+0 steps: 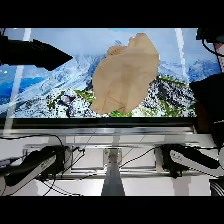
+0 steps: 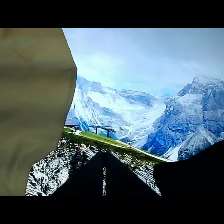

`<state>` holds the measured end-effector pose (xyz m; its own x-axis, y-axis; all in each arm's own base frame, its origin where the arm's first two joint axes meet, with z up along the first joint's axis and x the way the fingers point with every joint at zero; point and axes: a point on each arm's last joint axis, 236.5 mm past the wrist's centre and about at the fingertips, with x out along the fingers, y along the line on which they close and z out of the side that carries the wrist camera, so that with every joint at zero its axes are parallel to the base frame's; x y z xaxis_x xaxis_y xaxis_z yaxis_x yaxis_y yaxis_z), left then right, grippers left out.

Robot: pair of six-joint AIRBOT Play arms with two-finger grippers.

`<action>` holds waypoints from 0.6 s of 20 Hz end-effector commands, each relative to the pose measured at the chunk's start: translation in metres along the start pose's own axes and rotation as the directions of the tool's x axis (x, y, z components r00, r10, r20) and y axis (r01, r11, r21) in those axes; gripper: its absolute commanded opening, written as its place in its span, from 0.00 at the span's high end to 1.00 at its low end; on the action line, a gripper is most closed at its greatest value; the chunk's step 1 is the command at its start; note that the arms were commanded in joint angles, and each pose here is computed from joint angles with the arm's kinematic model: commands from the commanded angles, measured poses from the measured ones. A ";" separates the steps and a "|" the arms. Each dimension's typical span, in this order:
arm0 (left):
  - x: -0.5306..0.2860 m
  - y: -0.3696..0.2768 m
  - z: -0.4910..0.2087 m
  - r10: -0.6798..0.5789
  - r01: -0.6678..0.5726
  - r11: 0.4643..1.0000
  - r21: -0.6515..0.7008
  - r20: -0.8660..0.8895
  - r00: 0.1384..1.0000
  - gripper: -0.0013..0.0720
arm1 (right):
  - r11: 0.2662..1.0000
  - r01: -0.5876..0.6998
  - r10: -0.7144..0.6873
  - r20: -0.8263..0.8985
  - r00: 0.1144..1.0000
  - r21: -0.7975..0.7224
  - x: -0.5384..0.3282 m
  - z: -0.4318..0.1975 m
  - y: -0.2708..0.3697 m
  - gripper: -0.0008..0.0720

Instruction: Fold the clothes and pants, and hang the long-sleeved shirts on hangers.

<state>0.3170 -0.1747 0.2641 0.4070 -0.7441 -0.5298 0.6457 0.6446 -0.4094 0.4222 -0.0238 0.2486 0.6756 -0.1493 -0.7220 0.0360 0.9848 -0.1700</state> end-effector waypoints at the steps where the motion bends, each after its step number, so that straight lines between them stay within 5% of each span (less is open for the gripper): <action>1: 0.000 0.000 0.000 0.001 -0.001 1.000 0.000 0.001 1.000 0.11 | 1.000 -0.001 0.001 0.000 1.000 -0.001 0.000 0.000 0.000 0.97; 7: 0.000 0.000 0.000 0.001 -0.001 1.000 0.000 0.001 1.000 0.11 | 1.000 -0.001 0.001 0.004 1.000 0.000 0.000 0.001 0.001 0.97; 12: 0.000 0.000 0.000 0.001 -0.001 1.000 0.000 0.001 1.000 0.11 | 1.000 -0.027 0.025 0.167 0.986 0.007 -0.004 0.040 0.006 0.97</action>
<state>0.3171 -0.1745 0.2641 0.4072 -0.7439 -0.5298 0.6454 0.6449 -0.4094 0.4359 -0.0215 0.2622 0.7340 -0.1396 -0.6646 0.0353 0.9852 -0.1679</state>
